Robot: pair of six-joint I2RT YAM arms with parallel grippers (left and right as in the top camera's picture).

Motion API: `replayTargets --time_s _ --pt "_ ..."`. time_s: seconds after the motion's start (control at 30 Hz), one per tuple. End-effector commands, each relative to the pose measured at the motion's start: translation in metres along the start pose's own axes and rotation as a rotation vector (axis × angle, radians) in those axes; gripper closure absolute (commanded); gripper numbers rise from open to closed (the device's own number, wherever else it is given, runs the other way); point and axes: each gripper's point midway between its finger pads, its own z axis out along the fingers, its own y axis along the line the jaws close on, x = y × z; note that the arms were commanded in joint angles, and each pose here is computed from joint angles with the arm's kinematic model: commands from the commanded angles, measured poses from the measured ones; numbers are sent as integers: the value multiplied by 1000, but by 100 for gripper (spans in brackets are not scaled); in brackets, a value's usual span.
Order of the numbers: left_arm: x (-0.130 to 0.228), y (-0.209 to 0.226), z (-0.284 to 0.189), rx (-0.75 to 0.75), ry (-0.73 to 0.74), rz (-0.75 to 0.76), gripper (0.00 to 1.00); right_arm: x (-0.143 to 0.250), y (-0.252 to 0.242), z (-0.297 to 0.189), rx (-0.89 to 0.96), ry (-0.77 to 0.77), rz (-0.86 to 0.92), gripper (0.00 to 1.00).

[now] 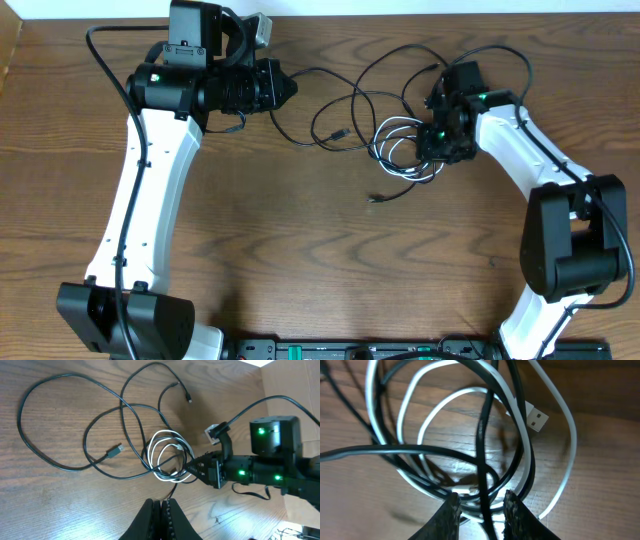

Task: Untangle cables

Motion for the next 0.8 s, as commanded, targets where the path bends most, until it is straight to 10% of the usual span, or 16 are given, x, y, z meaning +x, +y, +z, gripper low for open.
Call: replayTargets --time_s 0.0,0.1,0.77 --pt "4 3 4 -6 18 14 93 7 -1 15 17 17 -36 75" --pt "4 3 4 -6 18 14 93 1 6 13 -20 -6 -43 99" --pt "7 -7 9 11 26 39 89 -22 148 -237 -593 -474 -497 99"
